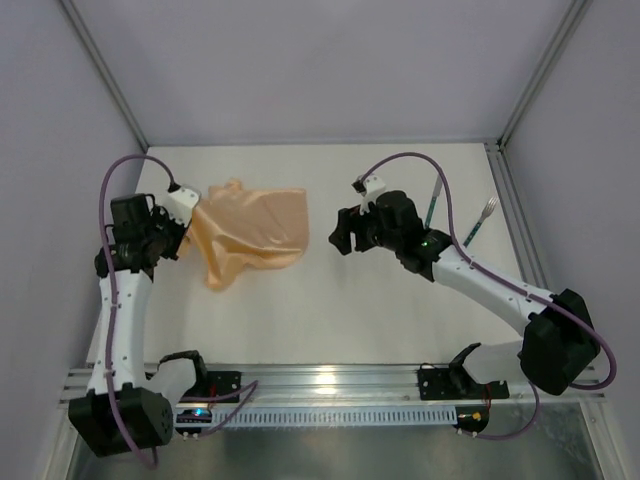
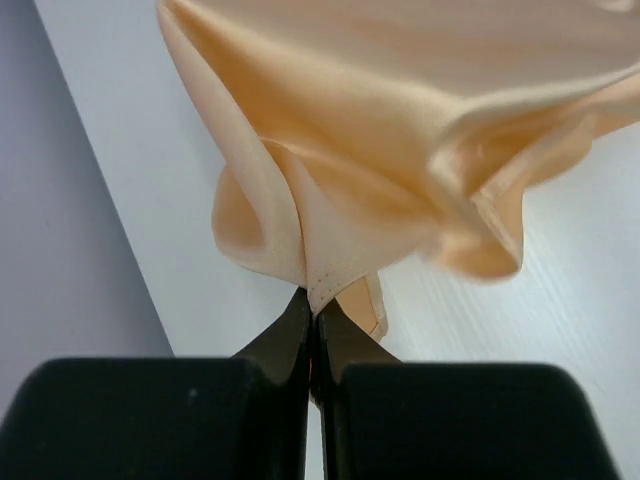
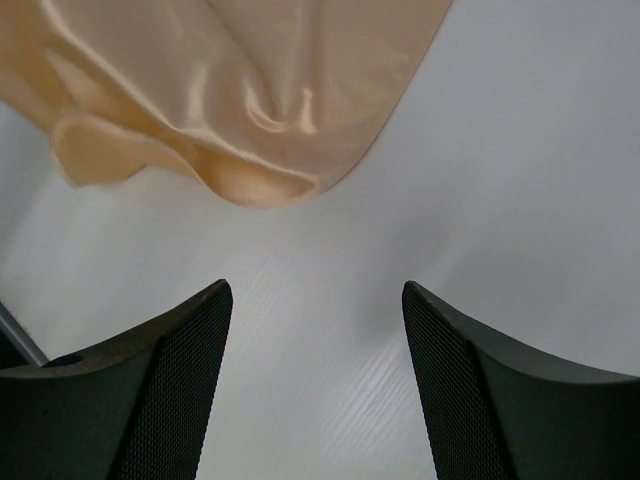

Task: Fold the napkin into a case and place the utensils inside
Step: Flatten out the crumpled napkin at the center of the board.

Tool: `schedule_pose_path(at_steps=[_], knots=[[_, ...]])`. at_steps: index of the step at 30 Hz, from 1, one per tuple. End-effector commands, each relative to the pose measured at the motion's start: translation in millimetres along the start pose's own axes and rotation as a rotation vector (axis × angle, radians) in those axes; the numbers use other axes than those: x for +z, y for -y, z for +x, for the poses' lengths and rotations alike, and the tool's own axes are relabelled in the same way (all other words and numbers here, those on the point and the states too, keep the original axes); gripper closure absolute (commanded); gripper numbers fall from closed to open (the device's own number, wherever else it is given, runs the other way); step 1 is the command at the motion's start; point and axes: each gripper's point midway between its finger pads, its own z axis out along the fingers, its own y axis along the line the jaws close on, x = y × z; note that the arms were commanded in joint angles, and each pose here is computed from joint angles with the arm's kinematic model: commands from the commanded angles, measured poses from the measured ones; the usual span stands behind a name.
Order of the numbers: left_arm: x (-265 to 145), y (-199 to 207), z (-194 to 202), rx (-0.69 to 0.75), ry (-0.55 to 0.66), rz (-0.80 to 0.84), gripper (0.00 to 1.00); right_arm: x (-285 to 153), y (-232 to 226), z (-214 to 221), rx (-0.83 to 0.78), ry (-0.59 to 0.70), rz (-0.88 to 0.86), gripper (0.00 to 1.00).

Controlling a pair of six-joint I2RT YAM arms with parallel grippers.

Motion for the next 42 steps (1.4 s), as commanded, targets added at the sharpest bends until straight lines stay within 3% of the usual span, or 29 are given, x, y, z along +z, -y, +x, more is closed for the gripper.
schedule_pose_path(at_steps=[1,6,10,18,25,32,42], knots=[[-55.5,53.9,-11.5,0.043,0.054,0.248,1.0,-12.5,-29.7,-3.3,0.022,0.002,-0.109,0.27],[-124.1,60.2,-64.6,0.004,0.192,0.291,1.0,-20.9,-87.5,-2.0,-0.106,0.024,-0.218,0.26],[-147.8,59.4,-96.5,-0.037,0.298,0.298,1.0,-22.8,-124.3,3.0,-0.232,0.051,-0.3,0.2],[-132.6,59.2,-99.6,-0.093,0.315,0.309,1.0,-7.6,-127.1,73.0,-0.28,-0.099,-0.257,0.2],[-125.1,64.7,-97.1,-0.128,0.312,0.34,1.0,1.3,-183.0,103.2,-0.442,0.016,-0.226,0.19],[-117.9,56.1,-83.7,-0.123,0.278,0.264,1.0,56.3,-201.7,140.2,-0.61,-0.174,-0.193,0.19],[-75.5,38.4,-57.6,-0.248,0.184,0.151,1.0,97.6,-235.7,166.4,-0.671,-0.261,-0.294,0.19]])
